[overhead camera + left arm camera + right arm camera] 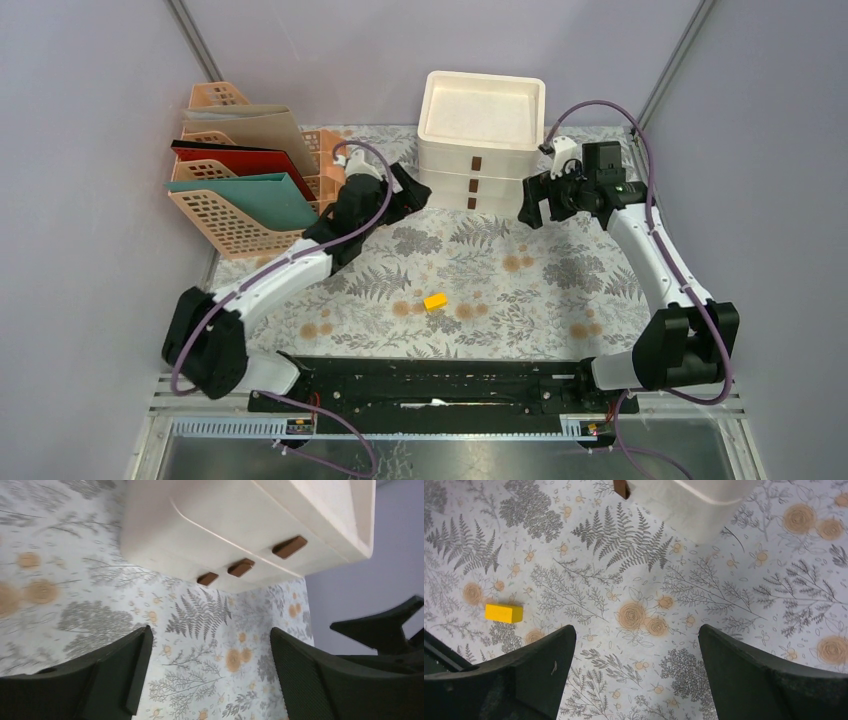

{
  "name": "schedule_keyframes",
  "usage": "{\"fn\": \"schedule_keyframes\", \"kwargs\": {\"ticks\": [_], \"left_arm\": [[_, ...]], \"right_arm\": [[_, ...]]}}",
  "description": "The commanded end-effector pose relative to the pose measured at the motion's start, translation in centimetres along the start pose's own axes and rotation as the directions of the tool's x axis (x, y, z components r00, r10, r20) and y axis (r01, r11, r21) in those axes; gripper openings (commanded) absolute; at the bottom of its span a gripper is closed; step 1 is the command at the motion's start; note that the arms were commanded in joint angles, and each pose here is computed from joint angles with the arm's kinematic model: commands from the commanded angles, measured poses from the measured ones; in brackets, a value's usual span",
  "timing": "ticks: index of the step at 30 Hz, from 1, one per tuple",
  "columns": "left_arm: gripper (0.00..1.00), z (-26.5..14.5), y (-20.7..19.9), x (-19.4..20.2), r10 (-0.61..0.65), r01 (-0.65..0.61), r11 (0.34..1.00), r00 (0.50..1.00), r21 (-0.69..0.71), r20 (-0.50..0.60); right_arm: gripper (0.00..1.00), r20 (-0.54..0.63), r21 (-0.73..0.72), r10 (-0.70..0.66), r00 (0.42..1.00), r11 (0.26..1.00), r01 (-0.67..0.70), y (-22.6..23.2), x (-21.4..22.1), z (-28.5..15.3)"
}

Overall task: Organize the desk
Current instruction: Reset both arms

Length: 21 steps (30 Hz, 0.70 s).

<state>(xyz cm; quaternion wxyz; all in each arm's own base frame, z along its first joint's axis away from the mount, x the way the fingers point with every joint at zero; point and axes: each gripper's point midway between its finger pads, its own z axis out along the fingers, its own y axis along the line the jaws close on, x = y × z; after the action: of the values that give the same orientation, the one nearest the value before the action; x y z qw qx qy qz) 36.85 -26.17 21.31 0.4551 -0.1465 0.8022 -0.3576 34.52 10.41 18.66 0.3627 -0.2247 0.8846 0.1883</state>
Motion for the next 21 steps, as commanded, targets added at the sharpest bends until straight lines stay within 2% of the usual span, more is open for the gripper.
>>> {"fn": "schedule_keyframes", "kwargs": {"ticks": [1, 3, 8, 21], "left_arm": [[0.98, -4.1, 2.5, -4.6, 0.236, -0.212, 0.962, 0.963, -0.173, 0.130], [0.99, -5.7, 2.9, -5.9, 0.263, -0.226, 0.953, 0.948, -0.203, 0.178], [0.99, -9.2, 3.8, -8.2, 0.234, -0.184, 0.962, 0.937, -0.201, 0.258], [0.99, -12.9, 2.3, -9.0, 0.229, -0.203, 0.970, 0.944, -0.131, 0.238]], "right_arm": [[1.00, 0.078, 0.159, 0.070, 0.994, 0.984, -0.082, -1.9, -2.4, -2.3], [1.00, 0.088, 0.188, 0.073, 0.993, 0.978, -0.089, -2.2, -2.3, -2.8], [1.00, 0.113, 0.193, 0.062, 0.992, 0.978, -0.083, -1.6, -1.8, -4.1], [1.00, 0.138, 0.196, 0.048, 0.989, 0.978, -0.075, -1.3, -2.5, -4.8]]}}
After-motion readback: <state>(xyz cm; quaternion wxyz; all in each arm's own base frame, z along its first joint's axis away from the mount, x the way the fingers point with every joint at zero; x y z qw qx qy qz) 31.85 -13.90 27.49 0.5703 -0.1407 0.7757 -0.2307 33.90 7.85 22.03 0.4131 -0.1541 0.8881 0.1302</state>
